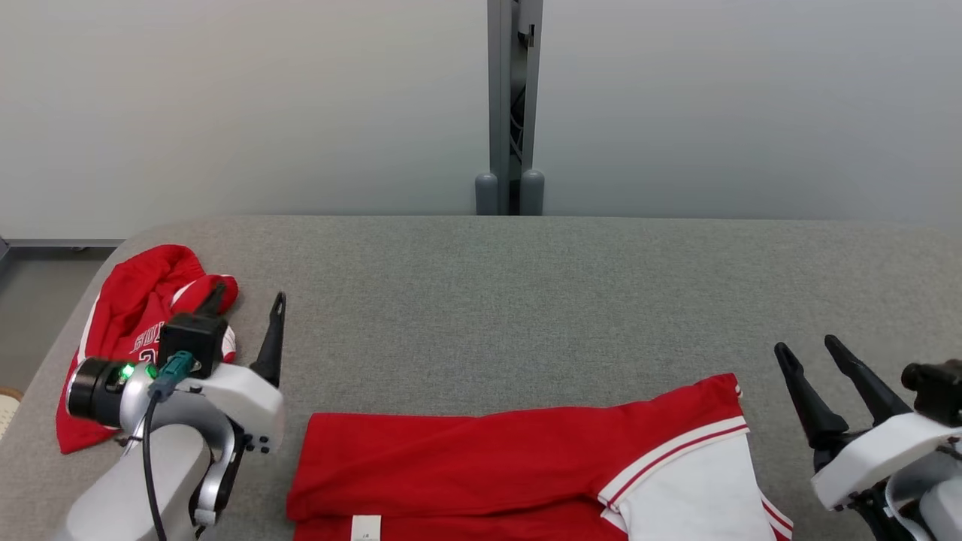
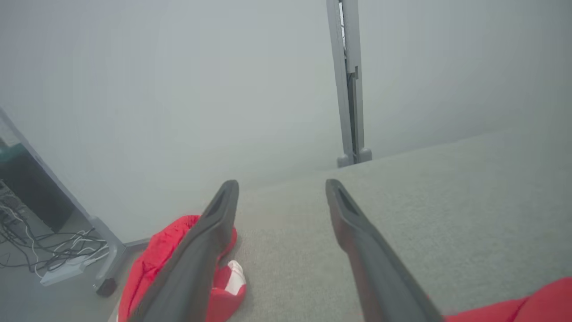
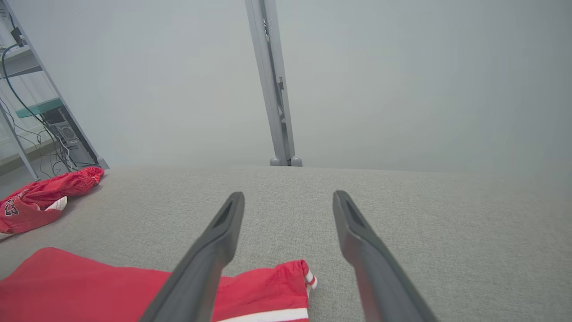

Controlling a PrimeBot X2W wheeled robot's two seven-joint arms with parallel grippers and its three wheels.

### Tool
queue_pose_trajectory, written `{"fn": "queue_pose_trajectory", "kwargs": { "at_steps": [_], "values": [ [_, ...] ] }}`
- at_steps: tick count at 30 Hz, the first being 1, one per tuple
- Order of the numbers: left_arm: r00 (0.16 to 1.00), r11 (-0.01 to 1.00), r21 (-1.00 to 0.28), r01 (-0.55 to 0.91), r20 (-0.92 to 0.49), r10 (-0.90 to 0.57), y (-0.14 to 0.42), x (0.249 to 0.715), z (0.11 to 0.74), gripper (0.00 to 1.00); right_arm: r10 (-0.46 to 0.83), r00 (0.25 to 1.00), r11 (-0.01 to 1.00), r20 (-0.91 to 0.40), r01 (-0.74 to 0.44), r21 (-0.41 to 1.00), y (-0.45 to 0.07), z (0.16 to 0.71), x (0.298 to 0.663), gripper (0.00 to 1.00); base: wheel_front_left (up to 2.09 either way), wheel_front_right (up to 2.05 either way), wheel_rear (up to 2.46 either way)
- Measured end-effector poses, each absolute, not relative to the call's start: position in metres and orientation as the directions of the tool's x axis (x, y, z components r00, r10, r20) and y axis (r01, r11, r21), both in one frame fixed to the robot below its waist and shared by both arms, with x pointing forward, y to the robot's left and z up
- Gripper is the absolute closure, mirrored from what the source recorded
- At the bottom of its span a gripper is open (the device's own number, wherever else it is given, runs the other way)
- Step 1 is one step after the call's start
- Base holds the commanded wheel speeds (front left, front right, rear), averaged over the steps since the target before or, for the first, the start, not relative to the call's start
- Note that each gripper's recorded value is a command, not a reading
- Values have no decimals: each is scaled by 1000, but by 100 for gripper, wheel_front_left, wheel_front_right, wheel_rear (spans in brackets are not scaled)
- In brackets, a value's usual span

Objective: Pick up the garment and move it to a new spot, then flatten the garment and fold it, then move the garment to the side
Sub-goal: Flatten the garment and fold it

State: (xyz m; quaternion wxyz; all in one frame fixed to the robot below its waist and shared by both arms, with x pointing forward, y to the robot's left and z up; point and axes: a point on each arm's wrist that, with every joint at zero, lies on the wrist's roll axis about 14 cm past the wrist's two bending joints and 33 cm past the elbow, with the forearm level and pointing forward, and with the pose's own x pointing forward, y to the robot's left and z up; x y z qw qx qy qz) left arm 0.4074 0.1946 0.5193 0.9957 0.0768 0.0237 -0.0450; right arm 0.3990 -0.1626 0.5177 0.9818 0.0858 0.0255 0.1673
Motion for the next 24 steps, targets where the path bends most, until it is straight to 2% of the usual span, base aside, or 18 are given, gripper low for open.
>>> {"fn": "queue_pose_trajectory", "kwargs": {
  "at_steps": [4,9,15,19,24],
  "values": [
    [993,986,169,12,113,-32,189,400,553,0,289,957,940,1,-284,187,-163,506,395,0,0,0,0],
    [987,991,125,-46,159,26,186,377,548,0,256,967,945,-9,-248,214,-158,491,385,0,0,0,0],
    [992,996,77,-54,119,45,183,357,524,0,215,976,947,-25,-202,251,-159,480,375,0,0,0,0],
    [997,991,127,-33,79,23,176,344,506,0,204,978,946,-50,-183,268,-159,470,369,0,0,0,0],
    [996,993,91,-69,66,63,180,340,501,0,201,978,943,-56,-177,283,-159,468,369,0,0,0,0]
  ]
}}
